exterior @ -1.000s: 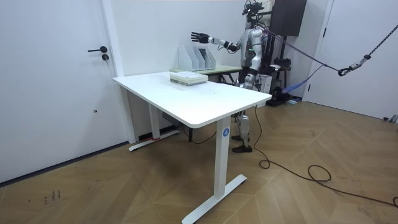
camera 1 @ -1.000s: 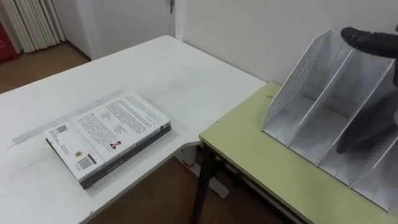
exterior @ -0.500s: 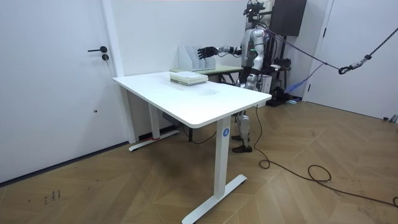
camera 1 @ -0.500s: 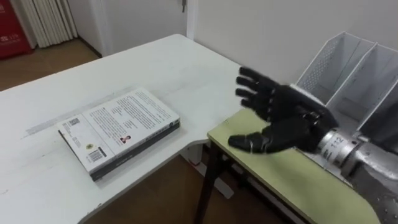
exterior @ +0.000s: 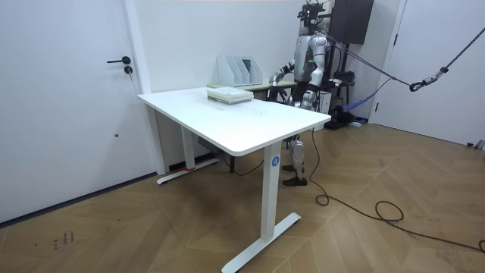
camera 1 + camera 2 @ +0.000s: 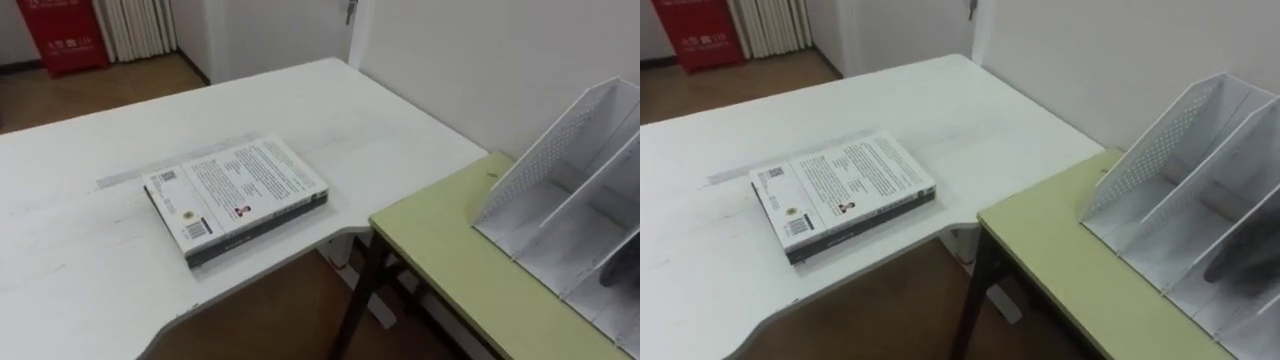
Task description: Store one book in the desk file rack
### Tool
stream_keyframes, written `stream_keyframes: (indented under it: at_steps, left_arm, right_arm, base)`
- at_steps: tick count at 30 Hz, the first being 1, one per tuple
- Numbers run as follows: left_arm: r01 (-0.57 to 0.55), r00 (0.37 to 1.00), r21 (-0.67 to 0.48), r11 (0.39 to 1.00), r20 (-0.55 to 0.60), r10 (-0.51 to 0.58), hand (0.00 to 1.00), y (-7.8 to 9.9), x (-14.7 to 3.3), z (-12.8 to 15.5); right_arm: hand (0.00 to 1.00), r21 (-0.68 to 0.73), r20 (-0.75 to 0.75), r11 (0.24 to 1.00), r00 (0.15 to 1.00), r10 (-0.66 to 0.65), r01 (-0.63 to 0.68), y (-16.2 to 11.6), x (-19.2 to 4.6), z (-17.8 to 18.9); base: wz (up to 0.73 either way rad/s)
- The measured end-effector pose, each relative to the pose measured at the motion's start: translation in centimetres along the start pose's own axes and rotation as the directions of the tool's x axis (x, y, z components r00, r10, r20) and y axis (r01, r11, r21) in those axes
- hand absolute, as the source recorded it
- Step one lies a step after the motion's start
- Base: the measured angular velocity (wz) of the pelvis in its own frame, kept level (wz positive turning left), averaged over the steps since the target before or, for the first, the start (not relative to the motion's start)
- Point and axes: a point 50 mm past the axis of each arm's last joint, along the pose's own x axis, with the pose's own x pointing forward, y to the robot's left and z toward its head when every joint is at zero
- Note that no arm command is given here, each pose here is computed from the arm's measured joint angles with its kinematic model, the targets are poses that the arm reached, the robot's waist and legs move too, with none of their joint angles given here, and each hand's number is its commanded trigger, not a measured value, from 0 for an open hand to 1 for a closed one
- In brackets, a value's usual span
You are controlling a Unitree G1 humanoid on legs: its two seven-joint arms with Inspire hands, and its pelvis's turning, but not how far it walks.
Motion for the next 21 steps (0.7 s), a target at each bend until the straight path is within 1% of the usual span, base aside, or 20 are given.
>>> stream_keyframes:
  at_steps: [1,2,3,4,6,10,11,13,15,16,18,21]
  left_arm:
    - [0.002,1.0,-0.004,1.0,-0.002,-0.002,0.0,-0.1,0.0,-0.1]
    - [0.003,1.0,-0.019,1.0,-0.005,-0.004,0.0,-0.2,0.1,-0.3]
    - [0.003,1.0,-0.027,1.0,-0.007,-0.003,0.0,-0.2,0.1,-0.6]
    - [0.002,1.0,-0.035,0.999,-0.006,-0.002,0.0,-0.2,0.1,-0.6]
    - [-0.004,1.0,-0.068,0.998,0.0,0.004,0.0,-0.2,0.1,-1.0]
    - [-0.015,1.0,-0.085,0.996,-0.005,0.014,0.0,0.0,0.0,-1.5]
    - [-0.025,1.0,-0.095,0.995,-0.007,0.024,0.0,0.1,-0.1,-1.8]
    - [-0.04,0.999,-0.106,0.994,-0.009,0.039,0.0,0.1,0.0,-2.0]
    - [-0.057,0.998,-0.107,0.993,-0.015,0.056,0.0,0.0,0.0,-2.3]
    - [-0.062,0.998,-0.107,0.992,-0.016,0.061,0.0,0.0,0.0,-2.3]
    - [-0.089,0.996,-0.093,0.992,-0.024,0.087,0.0,0.1,0.0,-2.6]
    - [-0.12,0.993,-0.046,0.992,-0.025,0.119,0.0,-0.1,0.1,-2.8]
  right_arm:
    - [0.0,0.018,-0.038,1.0,0.999,-0.007,0.008,0.0,0.2,-1.0]
    - [0.0,0.08,-0.087,0.996,0.996,-0.019,0.026,0.0,0.2,-2.8]
    - [0.0,0.164,-0.079,0.986,0.996,-0.032,0.044,0.0,0.3,-4.0]
    - [0.0,0.202,-0.076,0.978,0.996,-0.037,0.051,0.0,0.5,-4.6]
    - [0.0,0.369,-0.059,0.926,0.997,-0.058,0.076,0.5,0.8,-7.0]
    - [0.0,0.47,-0.082,0.871,0.99,-0.115,0.141,1.0,0.9,-9.0]
    - [0.0,0.503,-0.094,0.848,0.986,-0.138,0.167,1.2,1.0,-9.5]
    - [0.0,0.559,-0.127,0.798,0.975,-0.185,0.224,1.4,1.0,-10.6]
    - [0.0,0.628,-0.175,0.711,0.948,-0.267,0.316,1.9,1.2,-11.8]
    - [0.0,0.641,-0.186,0.691,0.941,-0.283,0.335,2.0,1.2,-12.1]
    - [0.0,0.654,-0.23,0.634,0.906,-0.354,0.414,2.0,1.3,-12.5]
    - [0.0,0.651,-0.271,0.571,0.856,-0.441,0.5,1.9,1.3,-12.8]
  base:
    - [0.0]
    - [-0.05]
    - [-0.04]
    - [0.0]
    - [0.08]
    - [0.05]
    - [0.03]
    - [0.02]
    - [0.02]
    - [0.0]
    - [-0.05]
    - [-0.02]
